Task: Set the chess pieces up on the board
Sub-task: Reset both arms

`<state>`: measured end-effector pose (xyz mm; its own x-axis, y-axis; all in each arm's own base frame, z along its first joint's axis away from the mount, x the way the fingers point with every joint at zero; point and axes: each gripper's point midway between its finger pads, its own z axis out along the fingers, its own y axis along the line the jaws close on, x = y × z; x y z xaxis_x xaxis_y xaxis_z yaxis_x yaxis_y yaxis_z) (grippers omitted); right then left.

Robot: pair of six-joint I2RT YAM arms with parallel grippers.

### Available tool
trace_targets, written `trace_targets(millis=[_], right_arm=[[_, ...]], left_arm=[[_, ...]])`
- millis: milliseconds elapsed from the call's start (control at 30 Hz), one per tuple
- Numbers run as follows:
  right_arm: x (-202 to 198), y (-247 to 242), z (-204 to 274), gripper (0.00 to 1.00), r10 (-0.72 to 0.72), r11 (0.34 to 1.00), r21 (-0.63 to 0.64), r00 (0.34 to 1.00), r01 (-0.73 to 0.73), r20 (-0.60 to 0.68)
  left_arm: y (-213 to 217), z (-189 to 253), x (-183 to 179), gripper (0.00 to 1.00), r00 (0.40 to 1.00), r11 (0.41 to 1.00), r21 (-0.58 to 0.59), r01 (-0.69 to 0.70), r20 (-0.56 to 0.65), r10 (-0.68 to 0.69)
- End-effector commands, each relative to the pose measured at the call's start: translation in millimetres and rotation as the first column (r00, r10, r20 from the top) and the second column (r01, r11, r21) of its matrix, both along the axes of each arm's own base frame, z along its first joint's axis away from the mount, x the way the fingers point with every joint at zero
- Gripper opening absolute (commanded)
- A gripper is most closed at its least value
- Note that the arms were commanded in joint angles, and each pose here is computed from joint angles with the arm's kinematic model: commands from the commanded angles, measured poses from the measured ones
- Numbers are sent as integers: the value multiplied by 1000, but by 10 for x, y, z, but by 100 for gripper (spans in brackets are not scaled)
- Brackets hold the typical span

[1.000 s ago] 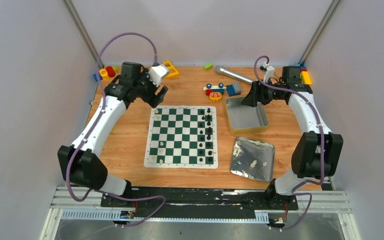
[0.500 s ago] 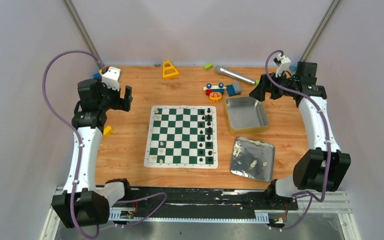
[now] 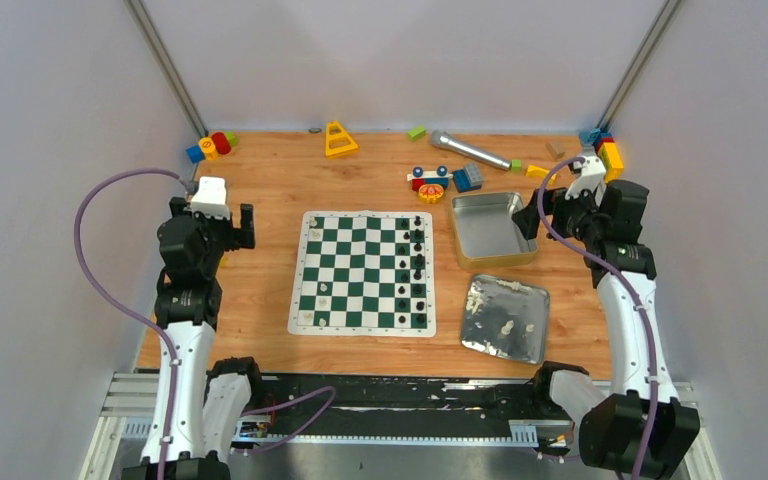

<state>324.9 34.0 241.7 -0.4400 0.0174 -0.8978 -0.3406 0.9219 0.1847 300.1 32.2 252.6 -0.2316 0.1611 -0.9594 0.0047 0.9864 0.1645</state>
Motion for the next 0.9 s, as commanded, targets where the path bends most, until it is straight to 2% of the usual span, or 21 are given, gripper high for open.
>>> trace_targets(millis=[0,167,300,867], right_arm=[[40,-22,94,100,-4,1000,-22,994,6,105],[-27,46,53,100,45,999,-30,992,-42,117],[-23,0,26,100,26,999,-50,992,-20,122],[-75,-10,36,100,39,996,-85,989,-27,143]], left_arm=[[12,195,119,100,995,1000,-19,-1,102,3],[-175,63,105,100,993,994,-33,107,43,-105],[-260,12,72,100,987,987,-31,158,30,-157],[-300,-21,39,100,983,983,-28,182,15,-182]])
